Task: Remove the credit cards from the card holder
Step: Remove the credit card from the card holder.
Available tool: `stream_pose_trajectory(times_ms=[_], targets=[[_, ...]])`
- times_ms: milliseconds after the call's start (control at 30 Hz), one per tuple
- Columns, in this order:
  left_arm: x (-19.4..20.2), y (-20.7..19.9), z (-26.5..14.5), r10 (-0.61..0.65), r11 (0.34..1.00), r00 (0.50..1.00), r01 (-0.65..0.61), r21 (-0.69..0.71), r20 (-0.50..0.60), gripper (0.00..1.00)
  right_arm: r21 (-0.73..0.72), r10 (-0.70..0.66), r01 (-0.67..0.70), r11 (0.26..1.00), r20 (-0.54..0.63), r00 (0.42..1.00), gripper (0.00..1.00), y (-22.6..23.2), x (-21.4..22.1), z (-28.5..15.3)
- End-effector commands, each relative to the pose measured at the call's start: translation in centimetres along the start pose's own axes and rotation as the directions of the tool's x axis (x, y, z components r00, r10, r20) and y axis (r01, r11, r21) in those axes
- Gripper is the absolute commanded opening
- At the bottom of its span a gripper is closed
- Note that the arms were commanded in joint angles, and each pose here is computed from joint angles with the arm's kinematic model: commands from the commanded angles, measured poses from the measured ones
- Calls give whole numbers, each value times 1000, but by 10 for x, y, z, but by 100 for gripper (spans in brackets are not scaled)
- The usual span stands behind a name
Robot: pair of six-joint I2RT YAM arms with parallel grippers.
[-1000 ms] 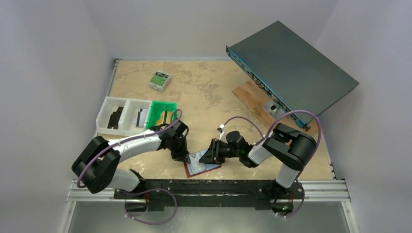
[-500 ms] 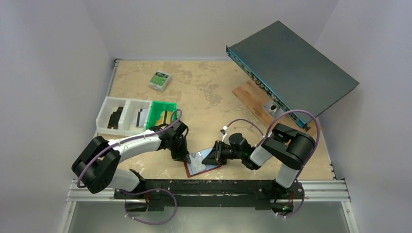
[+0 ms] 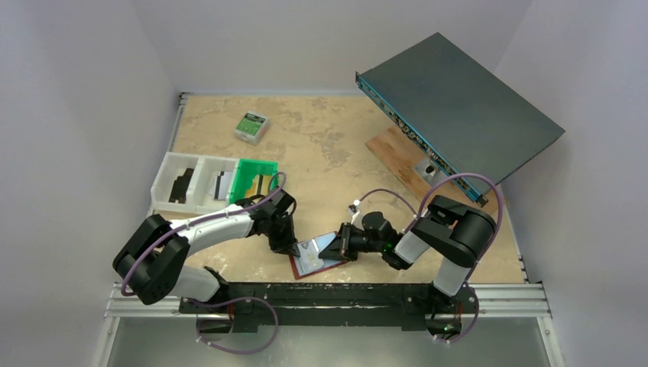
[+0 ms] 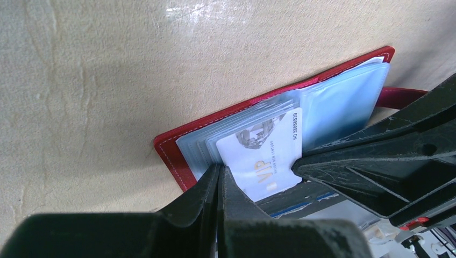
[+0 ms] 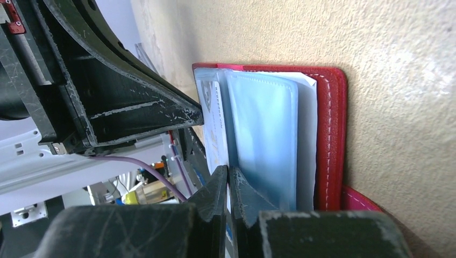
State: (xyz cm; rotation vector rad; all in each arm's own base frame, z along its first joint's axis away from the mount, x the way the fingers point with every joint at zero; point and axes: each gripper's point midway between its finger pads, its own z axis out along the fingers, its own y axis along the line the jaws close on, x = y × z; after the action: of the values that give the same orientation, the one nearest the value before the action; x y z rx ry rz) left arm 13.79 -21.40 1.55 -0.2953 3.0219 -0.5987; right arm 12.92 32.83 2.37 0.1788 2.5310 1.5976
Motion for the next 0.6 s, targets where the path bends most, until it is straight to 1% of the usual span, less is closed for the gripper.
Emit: stream_pose_trajectory(times_ms=[0,133,367,567], targets=[[6,62,19,4,974,1000,0,-225,18,0,-4,-3,3,1000,34,999,0,1,-4,-3],[5,64,19,1,974,1000,3,-228,17,0,29,-15,13,999,58,998,0,-4,-8,-6],[4,65,19,-1,974,1000,5,-224,16,0,97,-75,66,993,97,992,0,-7,-17,-10],[4,63,19,3,976,1000,1,-219,17,0,109,-86,75,991,101,991,0,-8,-17,-11]])
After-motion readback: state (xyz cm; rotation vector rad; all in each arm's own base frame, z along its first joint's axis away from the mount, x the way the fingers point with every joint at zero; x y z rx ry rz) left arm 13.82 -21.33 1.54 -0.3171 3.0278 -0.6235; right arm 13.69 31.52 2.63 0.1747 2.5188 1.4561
